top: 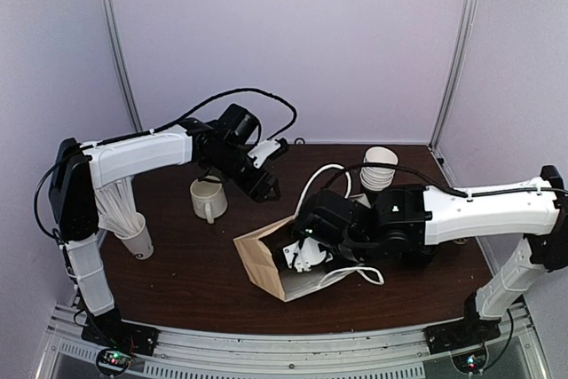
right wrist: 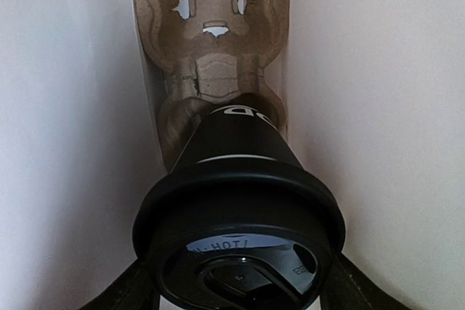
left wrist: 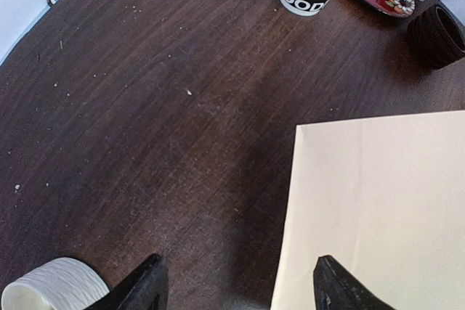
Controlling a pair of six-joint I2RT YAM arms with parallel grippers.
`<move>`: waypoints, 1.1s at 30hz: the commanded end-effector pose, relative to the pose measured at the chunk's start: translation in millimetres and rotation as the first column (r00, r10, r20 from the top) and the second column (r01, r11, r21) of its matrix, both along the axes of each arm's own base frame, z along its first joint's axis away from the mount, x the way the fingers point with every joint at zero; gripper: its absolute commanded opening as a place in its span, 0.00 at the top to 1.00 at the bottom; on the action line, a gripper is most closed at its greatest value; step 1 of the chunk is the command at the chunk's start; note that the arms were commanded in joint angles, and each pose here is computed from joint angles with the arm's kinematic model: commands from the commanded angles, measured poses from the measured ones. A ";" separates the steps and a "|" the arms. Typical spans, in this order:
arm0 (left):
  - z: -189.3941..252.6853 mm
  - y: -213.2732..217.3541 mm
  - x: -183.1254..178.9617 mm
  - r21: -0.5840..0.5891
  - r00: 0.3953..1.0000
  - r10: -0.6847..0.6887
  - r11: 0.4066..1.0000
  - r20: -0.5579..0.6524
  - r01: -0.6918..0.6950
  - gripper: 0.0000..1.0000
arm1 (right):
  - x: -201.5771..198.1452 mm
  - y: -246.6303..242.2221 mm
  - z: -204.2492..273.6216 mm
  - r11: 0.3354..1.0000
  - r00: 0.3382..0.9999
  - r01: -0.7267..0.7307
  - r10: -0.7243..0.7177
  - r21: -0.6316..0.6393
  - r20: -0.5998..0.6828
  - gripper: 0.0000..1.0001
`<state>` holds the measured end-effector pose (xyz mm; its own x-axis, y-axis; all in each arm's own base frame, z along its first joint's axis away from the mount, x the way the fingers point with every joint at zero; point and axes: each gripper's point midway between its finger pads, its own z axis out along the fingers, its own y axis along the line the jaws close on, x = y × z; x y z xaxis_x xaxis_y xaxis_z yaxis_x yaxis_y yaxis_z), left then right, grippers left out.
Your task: Pack the takeout coffee
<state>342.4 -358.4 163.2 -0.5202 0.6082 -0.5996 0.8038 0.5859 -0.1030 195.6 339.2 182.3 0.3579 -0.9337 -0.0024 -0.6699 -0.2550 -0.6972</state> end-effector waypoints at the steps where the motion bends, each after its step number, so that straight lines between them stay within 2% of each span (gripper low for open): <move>1: 4.7 -5.3 3.7 -0.025 1.000 -0.014 1.000 0.001 0.014 0.29 | 10.7 4.8 1.8 0.999 0.999 0.026 -0.026 0.024 0.027 0.40; 13: 5.7 -3.8 2.5 -0.022 1.000 -0.020 1.000 0.005 0.020 0.29 | 24.6 1.6 -16.2 0.999 0.999 0.049 -0.049 -0.006 0.007 0.39; 19: 14.8 9.5 11.1 -0.009 0.999 0.021 1.000 0.035 -0.020 0.29 | 33.6 0.9 -29.7 0.998 0.997 0.059 -0.060 -0.034 -0.038 0.39; 27: 54.5 56.7 14.9 -0.013 0.987 0.114 0.993 0.117 -0.113 0.28 | 38.8 0.2 -40.4 0.994 0.976 0.077 -0.092 -0.083 -0.196 0.39; 33: 84.4 90.0 7.3 -0.030 0.970 0.172 0.985 0.171 -0.169 0.28 | 44.3 -3.4 -45.0 0.986 0.919 0.101 -0.144 -0.135 -0.366 0.40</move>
